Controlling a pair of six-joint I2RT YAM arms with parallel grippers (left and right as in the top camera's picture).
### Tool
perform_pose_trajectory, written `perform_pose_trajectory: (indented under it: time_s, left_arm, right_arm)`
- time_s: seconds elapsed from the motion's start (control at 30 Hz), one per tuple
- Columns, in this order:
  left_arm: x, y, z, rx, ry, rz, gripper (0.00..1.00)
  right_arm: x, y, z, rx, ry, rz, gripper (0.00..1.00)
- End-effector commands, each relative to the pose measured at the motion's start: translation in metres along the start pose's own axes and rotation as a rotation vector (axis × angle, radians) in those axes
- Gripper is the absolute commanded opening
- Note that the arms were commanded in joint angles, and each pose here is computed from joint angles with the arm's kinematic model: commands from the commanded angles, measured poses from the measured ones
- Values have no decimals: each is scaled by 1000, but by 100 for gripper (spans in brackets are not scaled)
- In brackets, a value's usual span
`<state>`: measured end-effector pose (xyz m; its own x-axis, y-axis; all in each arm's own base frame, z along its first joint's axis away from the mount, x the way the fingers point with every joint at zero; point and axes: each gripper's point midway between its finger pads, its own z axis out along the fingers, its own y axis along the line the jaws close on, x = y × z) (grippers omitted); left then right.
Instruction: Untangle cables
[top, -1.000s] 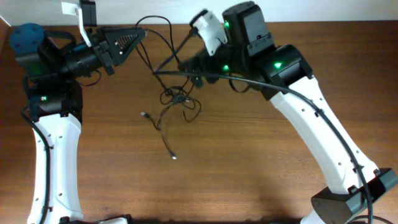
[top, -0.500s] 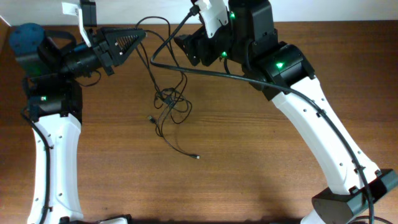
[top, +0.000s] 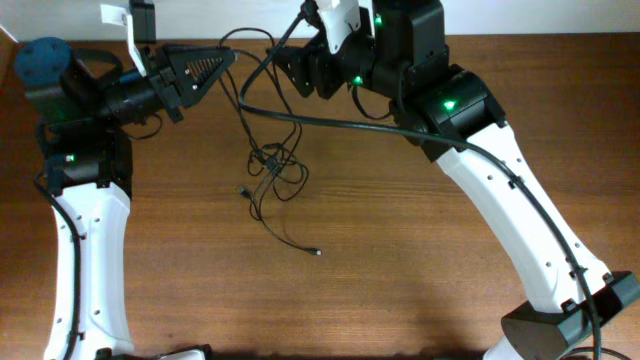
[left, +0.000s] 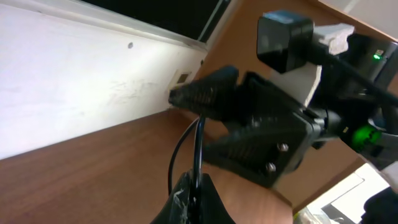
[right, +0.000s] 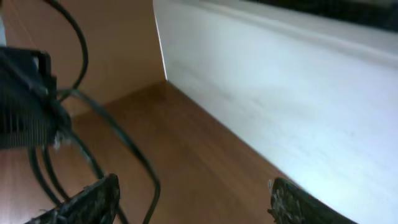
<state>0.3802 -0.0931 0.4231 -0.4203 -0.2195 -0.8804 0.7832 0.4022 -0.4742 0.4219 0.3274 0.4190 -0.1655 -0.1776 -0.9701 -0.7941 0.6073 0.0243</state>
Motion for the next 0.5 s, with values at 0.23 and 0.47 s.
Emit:
perform_pose_trajectory:
  time_s: [0.23, 0.47]
  left_arm:
    - [11, -37, 21, 128, 63, -3, 0]
    - [13, -37, 21, 135, 71, -12, 21]
  right_arm:
    - [8, -7, 37, 43, -28, -10, 45]
    - [-24, -59, 13, 370, -125, -36, 4]
